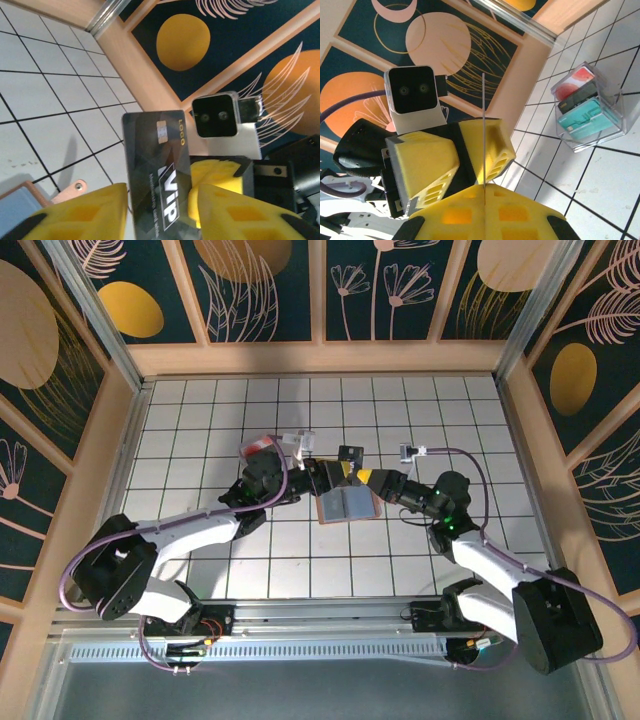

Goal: Take the credit cards out of the card holder

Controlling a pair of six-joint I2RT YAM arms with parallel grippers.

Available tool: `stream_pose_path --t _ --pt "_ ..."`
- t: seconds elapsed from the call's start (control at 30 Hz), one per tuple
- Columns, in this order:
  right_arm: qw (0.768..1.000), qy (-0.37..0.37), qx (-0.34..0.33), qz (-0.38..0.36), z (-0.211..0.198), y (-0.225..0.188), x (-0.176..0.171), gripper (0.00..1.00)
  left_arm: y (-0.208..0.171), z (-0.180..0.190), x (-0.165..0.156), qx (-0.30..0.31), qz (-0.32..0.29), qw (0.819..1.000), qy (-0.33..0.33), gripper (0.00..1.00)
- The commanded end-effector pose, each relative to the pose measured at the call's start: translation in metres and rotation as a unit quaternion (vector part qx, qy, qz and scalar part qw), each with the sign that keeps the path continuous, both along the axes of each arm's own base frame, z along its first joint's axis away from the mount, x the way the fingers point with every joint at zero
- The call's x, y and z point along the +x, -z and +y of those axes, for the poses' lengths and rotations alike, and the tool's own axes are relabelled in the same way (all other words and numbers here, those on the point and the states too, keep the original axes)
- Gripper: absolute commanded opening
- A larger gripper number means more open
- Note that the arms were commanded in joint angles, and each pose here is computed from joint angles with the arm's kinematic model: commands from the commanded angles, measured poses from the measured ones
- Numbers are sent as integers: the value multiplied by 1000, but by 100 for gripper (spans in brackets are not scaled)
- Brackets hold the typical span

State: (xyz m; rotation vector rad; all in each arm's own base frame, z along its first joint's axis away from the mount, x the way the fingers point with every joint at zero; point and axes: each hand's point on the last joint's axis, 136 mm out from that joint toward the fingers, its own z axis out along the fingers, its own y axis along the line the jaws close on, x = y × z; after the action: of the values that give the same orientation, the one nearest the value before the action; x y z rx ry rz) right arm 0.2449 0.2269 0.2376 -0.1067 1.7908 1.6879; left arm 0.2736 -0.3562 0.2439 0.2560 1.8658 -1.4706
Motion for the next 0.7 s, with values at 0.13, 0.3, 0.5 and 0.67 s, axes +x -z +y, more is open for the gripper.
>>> stream_pose_path --t 0.13,0.3,0.5,0.67 --pt "999 -26 25 -26 2 -12 -8 0 -12 1 -1 -19 -23 999 12 9" --pt "1000 -15 2 -13 2 0 -2 2 -2 7 6 36 -44 998 -5 0" --pt "992 66 -107 33 -12 37 20 29 8 39 29 190 -125 972 -64 0" --pt "976 128 -173 39 -33 44 27 40 25 73 52 348 -193 914 -78 0"
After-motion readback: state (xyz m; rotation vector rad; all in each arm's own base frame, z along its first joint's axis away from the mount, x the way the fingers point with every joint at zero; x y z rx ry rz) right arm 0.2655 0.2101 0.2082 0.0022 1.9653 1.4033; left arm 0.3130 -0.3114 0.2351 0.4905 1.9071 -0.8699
